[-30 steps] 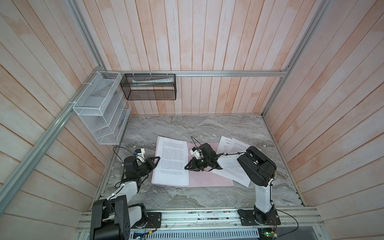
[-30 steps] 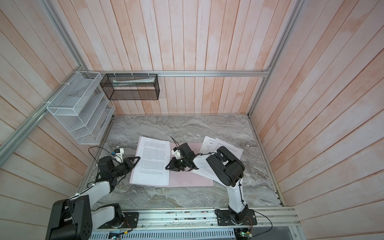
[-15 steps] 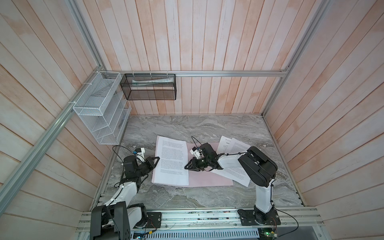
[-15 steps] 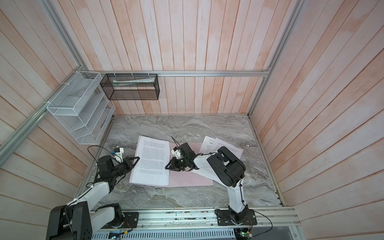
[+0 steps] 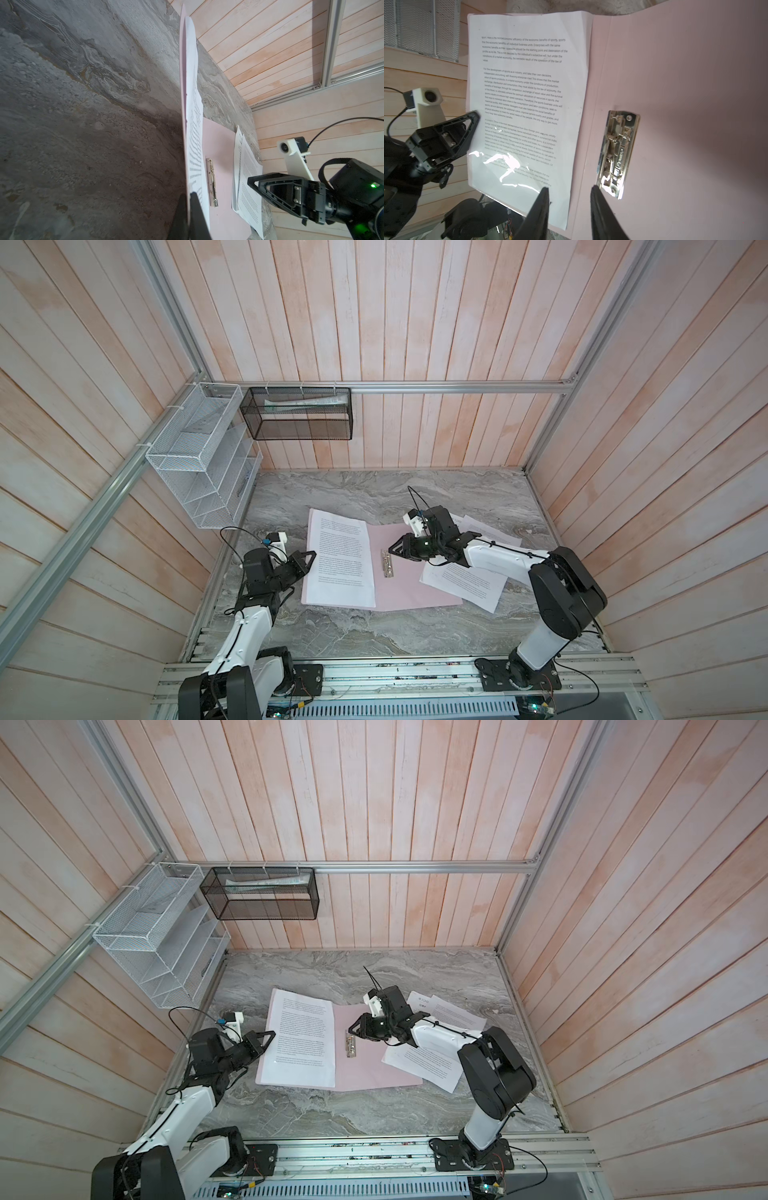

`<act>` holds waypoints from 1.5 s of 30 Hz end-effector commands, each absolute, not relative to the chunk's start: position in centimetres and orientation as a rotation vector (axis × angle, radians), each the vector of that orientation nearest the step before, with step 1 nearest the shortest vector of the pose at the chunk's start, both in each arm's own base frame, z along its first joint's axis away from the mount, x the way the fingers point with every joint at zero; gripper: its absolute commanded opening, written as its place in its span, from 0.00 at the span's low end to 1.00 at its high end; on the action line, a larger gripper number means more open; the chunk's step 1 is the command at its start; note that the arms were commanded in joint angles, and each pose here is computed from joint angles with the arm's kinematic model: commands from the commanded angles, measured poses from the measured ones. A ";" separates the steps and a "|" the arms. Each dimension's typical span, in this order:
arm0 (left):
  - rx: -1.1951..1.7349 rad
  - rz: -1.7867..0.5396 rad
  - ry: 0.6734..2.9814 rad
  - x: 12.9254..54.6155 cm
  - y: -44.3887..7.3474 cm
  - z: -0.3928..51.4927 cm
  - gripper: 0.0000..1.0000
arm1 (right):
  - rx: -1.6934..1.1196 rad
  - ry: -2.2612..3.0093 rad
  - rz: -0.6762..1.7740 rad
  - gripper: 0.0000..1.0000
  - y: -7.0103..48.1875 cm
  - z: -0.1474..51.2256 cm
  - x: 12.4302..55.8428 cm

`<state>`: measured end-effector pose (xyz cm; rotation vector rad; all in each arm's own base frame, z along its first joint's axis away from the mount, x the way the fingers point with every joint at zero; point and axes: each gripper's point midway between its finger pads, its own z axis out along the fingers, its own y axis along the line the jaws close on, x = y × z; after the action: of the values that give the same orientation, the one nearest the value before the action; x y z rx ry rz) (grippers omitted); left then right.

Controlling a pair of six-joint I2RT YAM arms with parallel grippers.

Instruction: Put the files into the folder

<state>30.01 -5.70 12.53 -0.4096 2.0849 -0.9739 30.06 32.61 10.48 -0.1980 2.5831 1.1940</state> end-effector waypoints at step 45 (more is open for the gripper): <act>-0.399 -0.935 2.143 29.7 -6.0 11.2 0.00 | -0.357 2.807 1.108 0.10 34.2 2.8 25.4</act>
<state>29.68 -6.04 10.96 -0.4276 2.1466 -0.9604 25.41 33.74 3.14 -0.3512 2.7956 1.0968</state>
